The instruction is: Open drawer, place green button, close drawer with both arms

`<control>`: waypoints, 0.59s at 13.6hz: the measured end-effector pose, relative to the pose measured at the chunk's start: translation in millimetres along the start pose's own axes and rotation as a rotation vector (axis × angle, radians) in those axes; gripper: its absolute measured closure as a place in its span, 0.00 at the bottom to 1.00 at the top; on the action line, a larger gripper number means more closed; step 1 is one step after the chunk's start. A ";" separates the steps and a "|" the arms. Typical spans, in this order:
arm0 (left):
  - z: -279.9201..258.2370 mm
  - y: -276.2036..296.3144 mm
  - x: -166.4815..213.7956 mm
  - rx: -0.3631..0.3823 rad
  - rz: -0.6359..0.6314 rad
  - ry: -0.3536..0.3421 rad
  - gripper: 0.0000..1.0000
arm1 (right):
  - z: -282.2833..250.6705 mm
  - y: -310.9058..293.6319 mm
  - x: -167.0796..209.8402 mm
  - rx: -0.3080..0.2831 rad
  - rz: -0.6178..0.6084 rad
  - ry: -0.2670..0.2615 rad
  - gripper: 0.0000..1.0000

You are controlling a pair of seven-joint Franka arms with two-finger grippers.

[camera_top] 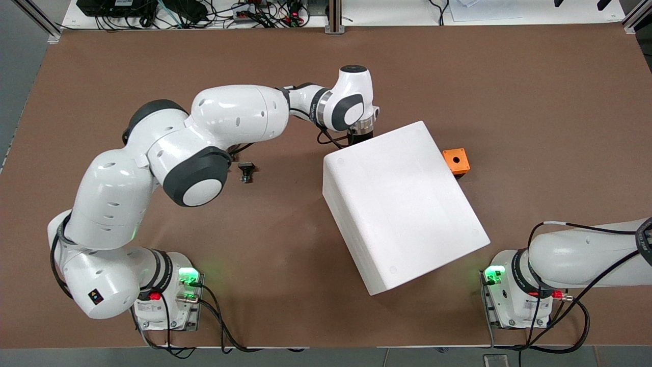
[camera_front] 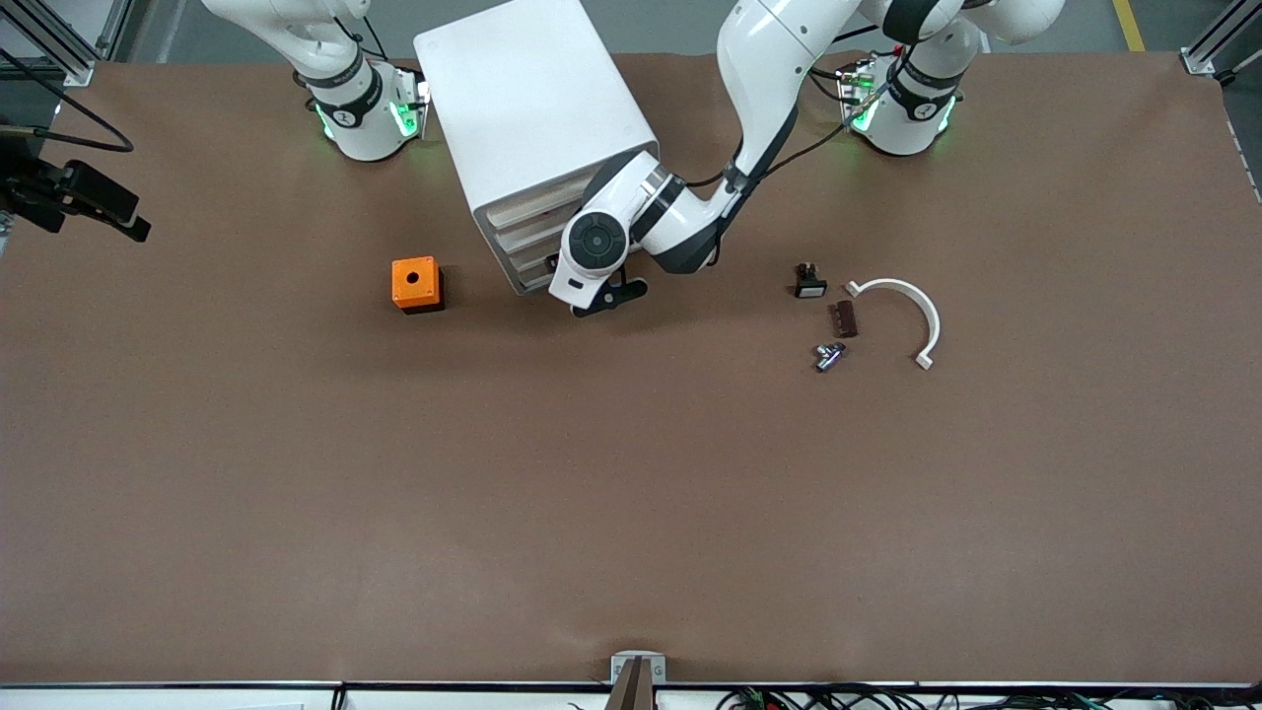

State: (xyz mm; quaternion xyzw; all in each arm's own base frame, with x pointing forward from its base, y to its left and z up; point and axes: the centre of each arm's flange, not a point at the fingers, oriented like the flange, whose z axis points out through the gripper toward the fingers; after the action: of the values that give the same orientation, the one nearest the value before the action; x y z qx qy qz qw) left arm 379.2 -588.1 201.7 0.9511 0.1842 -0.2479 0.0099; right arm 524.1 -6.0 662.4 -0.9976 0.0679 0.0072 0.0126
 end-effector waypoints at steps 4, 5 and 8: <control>-13.6 -8.3 23.6 0.002 -0.159 -0.005 0.00 | -2.5 -0.8 -0.5 0.000 -0.012 0.004 0.00; -26.3 -14.0 43.0 -0.015 -0.203 -0.007 0.00 | -3.6 -1.6 -0.7 0.000 -0.014 0.005 0.00; -83.7 -47.1 121.1 -0.095 -0.321 -0.013 0.00 | -5.5 -1.3 -0.8 0.001 -0.014 0.009 0.00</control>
State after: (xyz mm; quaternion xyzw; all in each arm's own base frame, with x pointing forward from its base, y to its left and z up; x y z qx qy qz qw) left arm 499.6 -493.2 221.0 0.9064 0.3450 -0.2433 0.0162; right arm 523.5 -4.8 667.9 -0.9981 0.0610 0.0028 0.0127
